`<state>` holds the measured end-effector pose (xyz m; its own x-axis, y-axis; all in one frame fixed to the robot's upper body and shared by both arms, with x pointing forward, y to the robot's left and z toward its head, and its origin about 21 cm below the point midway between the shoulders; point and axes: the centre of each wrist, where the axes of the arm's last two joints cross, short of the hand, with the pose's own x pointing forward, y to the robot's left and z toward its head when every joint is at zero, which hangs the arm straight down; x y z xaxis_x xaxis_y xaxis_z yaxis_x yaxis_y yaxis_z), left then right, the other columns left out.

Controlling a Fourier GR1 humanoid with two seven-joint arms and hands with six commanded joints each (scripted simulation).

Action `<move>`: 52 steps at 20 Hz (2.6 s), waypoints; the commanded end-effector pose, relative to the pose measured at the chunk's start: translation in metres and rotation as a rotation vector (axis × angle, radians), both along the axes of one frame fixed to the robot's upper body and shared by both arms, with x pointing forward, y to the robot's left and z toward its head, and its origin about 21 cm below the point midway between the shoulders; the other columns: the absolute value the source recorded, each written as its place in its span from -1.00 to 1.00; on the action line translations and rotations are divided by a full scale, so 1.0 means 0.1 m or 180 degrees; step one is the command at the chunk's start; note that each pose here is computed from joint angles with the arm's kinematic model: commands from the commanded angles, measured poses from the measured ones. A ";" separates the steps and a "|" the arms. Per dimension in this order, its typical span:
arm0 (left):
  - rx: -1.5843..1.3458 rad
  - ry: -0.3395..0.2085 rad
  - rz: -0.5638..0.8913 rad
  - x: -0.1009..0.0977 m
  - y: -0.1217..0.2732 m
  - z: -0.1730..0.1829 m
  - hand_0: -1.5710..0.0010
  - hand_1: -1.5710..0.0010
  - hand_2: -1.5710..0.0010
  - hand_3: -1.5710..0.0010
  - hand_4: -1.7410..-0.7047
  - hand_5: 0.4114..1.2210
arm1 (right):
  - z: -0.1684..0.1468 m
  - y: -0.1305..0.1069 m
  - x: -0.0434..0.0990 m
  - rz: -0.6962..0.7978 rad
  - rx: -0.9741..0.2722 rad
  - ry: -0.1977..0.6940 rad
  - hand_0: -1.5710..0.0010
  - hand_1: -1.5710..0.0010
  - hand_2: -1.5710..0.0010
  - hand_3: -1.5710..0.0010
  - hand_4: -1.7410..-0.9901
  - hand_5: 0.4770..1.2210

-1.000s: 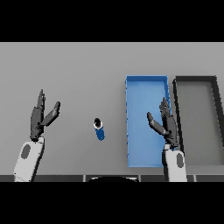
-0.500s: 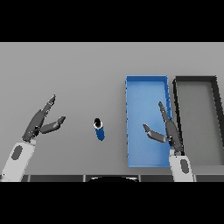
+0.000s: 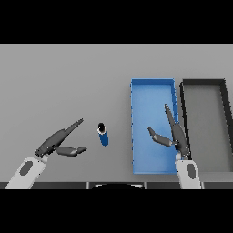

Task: Pick up the blue pipe and place it into the blue bin.

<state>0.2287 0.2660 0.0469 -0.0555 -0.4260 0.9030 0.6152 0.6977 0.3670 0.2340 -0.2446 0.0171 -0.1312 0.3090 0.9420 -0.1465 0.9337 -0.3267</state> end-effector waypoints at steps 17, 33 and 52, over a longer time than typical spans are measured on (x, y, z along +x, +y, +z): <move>-0.0385 0.0033 -0.0248 0.15 -0.88 -0.58 1.00 1.00 1.00 1.00 0.16 -0.79 | -0.02 0.01 -0.02 -0.0014 0.0056 0.0046 1.00 1.00 1.00 1.00 0.43 -0.81; -0.1037 0.0121 -0.0283 0.17 -1.33 -0.72 -0.52 -0.61 -0.67 -0.60 -0.76 0.72 | -0.03 -0.03 -0.08 -0.0028 -0.0005 -0.0003 1.00 1.00 1.00 1.00 0.50 -0.77; -0.1367 -0.0514 -0.0622 0.25 -1.71 -0.06 -0.99 -0.99 -1.00 -0.99 -0.48 1.00 | -0.01 -0.09 -0.04 -0.0058 -0.0105 0.0032 1.00 1.00 1.00 1.00 0.65 -0.75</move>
